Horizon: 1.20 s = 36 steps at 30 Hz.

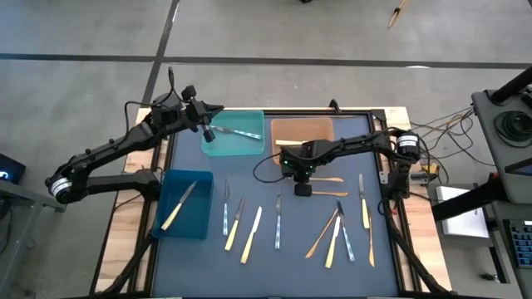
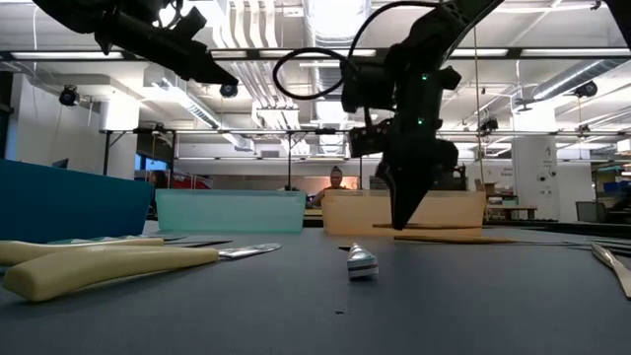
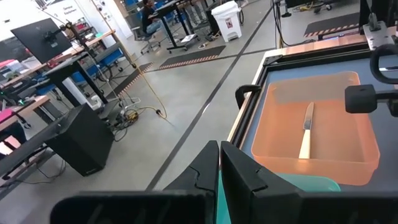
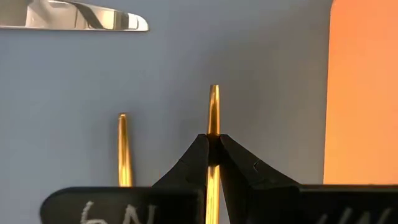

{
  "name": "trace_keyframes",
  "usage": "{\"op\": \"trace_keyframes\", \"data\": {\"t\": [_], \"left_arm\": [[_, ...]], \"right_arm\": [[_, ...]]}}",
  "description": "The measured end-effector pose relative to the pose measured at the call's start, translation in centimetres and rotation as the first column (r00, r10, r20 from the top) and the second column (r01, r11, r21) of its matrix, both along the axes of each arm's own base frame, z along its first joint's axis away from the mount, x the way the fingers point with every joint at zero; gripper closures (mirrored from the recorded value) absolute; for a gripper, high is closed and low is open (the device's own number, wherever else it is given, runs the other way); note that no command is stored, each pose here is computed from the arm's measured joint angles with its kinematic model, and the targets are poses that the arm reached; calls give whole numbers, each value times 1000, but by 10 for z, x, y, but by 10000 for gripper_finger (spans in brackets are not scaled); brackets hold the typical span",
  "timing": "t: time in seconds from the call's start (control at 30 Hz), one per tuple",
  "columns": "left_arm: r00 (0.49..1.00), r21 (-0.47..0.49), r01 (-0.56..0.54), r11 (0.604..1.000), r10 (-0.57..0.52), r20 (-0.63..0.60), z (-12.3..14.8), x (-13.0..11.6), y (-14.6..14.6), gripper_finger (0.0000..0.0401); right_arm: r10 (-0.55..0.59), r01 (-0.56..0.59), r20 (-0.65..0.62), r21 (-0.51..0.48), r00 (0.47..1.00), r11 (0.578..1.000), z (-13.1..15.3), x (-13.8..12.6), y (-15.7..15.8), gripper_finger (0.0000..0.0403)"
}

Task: Sort silverware by color (type)
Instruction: Put the golden knife in the orange bin, then put the light yellow knife into the blue bin

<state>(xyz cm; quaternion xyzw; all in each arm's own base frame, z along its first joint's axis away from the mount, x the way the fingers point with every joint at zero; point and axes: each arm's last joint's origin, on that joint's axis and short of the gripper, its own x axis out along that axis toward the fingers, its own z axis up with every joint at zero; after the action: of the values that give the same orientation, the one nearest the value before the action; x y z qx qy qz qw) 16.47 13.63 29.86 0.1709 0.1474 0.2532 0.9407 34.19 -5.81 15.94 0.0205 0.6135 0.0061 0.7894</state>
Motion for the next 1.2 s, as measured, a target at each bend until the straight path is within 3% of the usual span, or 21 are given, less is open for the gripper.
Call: {"op": "trace_keyframes", "data": {"t": [0.1,0.43,0.57,0.73,0.87,1.0,1.2], "left_arm": [[1000,0,0,1000,0,0,0,0,0,401],[1000,0,0,1000,0,0,0,0,0,401],[1000,0,0,1000,0,0,0,0,0,401],[1000,0,0,1000,0,0,0,0,0,401],[1000,-1,0,1000,0,-1,0,0,0,401],[1000,-1,0,1000,0,-2,0,0,0,401],[1000,-11,0,1000,0,-13,-2,0,0,401]], "right_arm": [[-20,20,0,5,1000,1000,-1,1,0,381],[-41,40,14,8,999,999,8,0,-1,291],[-39,39,65,0,997,999,43,2,-1,277],[-17,26,230,-37,973,999,101,10,-5,280],[-26,77,303,-157,953,985,128,12,-25,292],[-21,86,289,-215,957,973,126,10,-56,303],[-84,125,184,-218,979,968,96,2,-104,301]]}}
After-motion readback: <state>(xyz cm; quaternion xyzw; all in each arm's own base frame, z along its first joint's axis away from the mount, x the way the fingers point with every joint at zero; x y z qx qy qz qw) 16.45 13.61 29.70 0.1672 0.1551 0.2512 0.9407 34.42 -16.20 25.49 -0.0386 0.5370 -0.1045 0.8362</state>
